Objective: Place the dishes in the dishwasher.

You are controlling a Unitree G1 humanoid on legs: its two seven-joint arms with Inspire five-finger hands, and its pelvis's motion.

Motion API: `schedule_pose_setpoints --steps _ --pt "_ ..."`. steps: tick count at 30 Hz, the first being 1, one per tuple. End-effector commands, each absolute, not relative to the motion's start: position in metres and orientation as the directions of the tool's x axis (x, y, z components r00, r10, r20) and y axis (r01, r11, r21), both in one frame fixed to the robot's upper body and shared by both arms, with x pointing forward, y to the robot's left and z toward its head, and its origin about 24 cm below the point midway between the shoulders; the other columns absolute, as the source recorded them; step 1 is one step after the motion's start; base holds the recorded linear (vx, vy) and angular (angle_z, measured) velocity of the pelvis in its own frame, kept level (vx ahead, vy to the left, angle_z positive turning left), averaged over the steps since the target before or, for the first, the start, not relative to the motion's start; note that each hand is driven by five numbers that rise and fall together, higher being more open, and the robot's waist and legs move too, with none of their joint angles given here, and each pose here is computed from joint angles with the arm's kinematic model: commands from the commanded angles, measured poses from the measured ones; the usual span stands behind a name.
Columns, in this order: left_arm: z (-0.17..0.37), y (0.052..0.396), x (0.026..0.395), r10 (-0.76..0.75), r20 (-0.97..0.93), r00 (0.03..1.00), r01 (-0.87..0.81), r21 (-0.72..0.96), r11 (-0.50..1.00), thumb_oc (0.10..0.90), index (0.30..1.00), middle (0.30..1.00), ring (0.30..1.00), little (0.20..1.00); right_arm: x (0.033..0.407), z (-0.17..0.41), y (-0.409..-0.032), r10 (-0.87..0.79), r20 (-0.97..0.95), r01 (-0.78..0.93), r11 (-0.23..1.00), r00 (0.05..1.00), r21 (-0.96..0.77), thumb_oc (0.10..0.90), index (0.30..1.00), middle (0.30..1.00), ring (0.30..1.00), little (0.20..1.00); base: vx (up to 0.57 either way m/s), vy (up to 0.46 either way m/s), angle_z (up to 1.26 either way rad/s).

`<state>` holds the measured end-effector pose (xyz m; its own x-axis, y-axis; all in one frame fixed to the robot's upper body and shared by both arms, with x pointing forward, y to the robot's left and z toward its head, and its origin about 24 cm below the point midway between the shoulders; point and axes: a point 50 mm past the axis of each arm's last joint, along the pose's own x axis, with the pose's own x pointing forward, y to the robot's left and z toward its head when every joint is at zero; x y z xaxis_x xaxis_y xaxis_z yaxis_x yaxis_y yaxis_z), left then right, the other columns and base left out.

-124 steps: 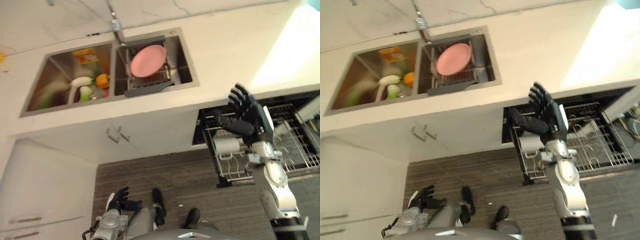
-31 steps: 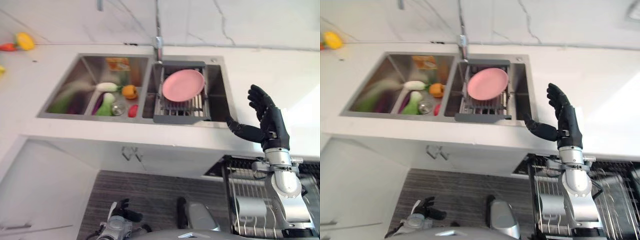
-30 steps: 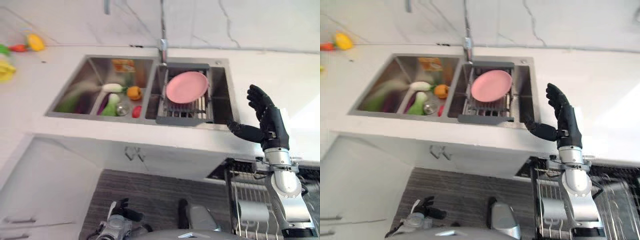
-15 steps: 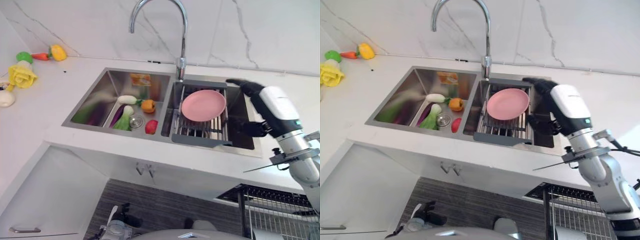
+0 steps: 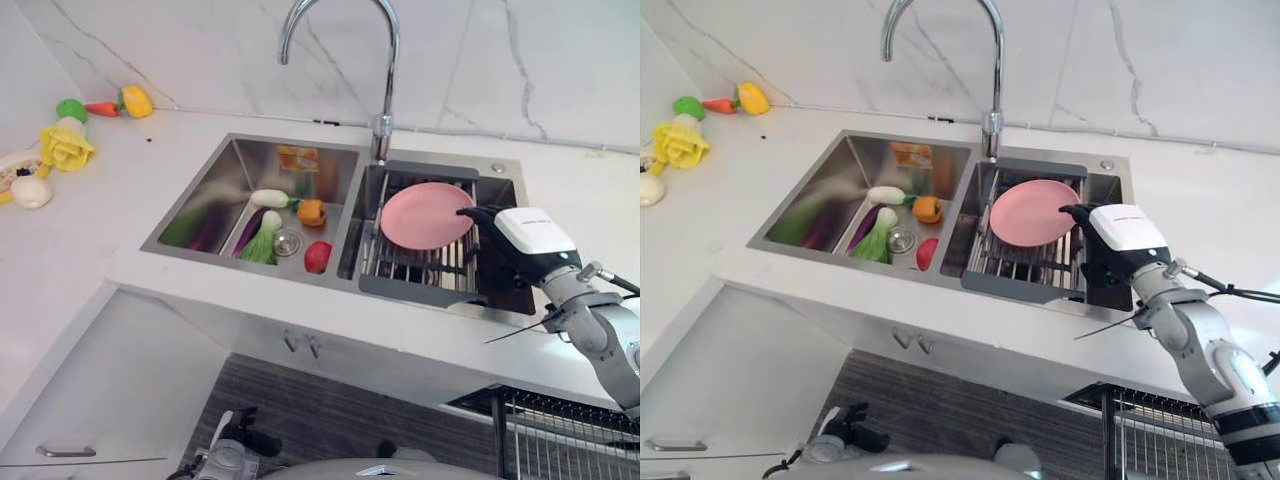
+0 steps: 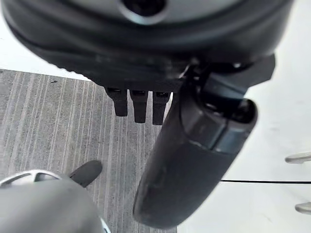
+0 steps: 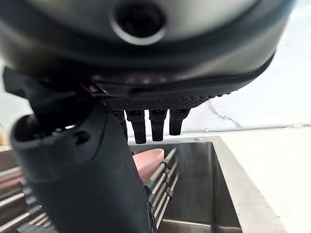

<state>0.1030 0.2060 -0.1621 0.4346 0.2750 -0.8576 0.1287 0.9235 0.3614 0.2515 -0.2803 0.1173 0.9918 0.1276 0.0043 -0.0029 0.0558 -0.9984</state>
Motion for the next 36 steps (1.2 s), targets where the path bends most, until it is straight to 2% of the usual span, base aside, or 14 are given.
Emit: schedule_pose_setpoints --steps 1,8,10,11,15,22,27,32,34,36 --pt "-0.167 0.213 0.079 0.294 -0.882 0.368 0.185 0.379 0.907 0.800 0.900 0.900 0.900 0.900 0.275 0.170 -0.256 0.221 0.256 0.257 0.025 0.941 -0.966 0.800 0.900 0.900 0.900 0.900 0.02 0.015 -0.07" --pt "-0.167 0.215 0.077 0.308 -0.881 0.359 0.183 0.390 0.902 0.800 0.900 0.900 0.900 0.900 0.297 0.156 -0.245 0.198 0.253 0.260 -0.008 0.947 -0.966 0.800 0.900 0.900 0.900 0.900 0.01 0.005 -0.01" --pt "-0.167 0.215 0.077 0.309 -0.881 0.359 0.182 0.390 0.903 0.800 0.900 0.900 0.900 0.900 0.297 0.156 -0.245 0.199 0.253 0.260 -0.008 0.947 -0.966 0.800 0.900 0.900 0.900 0.900 0.01 -0.001 -0.08" --pt "-0.167 0.216 0.077 0.321 -0.880 0.350 0.160 0.394 0.905 0.800 0.900 0.900 0.900 0.900 0.296 0.166 -0.241 0.199 0.302 0.302 0.034 0.932 -0.953 0.800 0.900 0.900 0.900 0.900 0.00 0.000 0.00" --pt "-0.167 0.216 0.074 0.322 -0.882 0.343 0.163 0.393 0.905 0.800 0.900 0.900 0.900 0.900 0.292 0.170 -0.244 0.193 0.313 0.313 0.031 0.930 -0.949 0.800 0.900 0.900 0.900 0.900 0.01 -0.002 0.18" --pt "-0.168 0.219 0.067 0.310 -0.896 0.319 0.159 0.373 0.914 0.800 0.900 0.900 0.900 0.900 0.269 0.203 -0.266 0.203 0.320 0.344 -0.100 0.926 -0.934 0.800 0.900 0.900 0.900 0.900 0.01 0.009 0.13" --pt "-0.168 0.221 0.066 0.310 -0.896 0.317 0.153 0.371 0.916 0.800 0.900 0.900 0.900 0.900 0.250 0.230 -0.264 0.263 0.367 0.421 -0.186 0.892 -0.888 0.800 0.900 0.900 0.900 0.900 0.00 0.002 -0.01" --pt "-0.168 0.218 0.068 0.305 -0.896 0.324 0.146 0.365 0.919 0.800 0.900 0.900 0.900 0.900 0.241 0.237 -0.250 0.325 0.398 0.457 -0.127 0.858 -0.880 0.800 0.900 0.900 0.900 0.900 0.00 -0.002 -0.03" --pt "-0.168 0.217 0.069 0.302 -0.894 0.331 0.144 0.364 0.920 0.800 0.900 0.900 0.900 0.900 0.241 0.230 -0.245 0.338 0.383 0.422 -0.051 0.860 -0.905 0.800 0.900 0.900 0.900 0.900 -0.01 -0.007 -0.04" --pt "-0.168 0.217 0.070 0.293 -0.895 0.337 0.154 0.360 0.920 0.800 0.900 0.900 0.900 0.900 0.244 0.222 -0.243 0.339 0.340 0.371 -0.028 0.877 -0.928 0.800 0.900 0.900 0.900 0.900 -0.01 -0.005 -0.02"
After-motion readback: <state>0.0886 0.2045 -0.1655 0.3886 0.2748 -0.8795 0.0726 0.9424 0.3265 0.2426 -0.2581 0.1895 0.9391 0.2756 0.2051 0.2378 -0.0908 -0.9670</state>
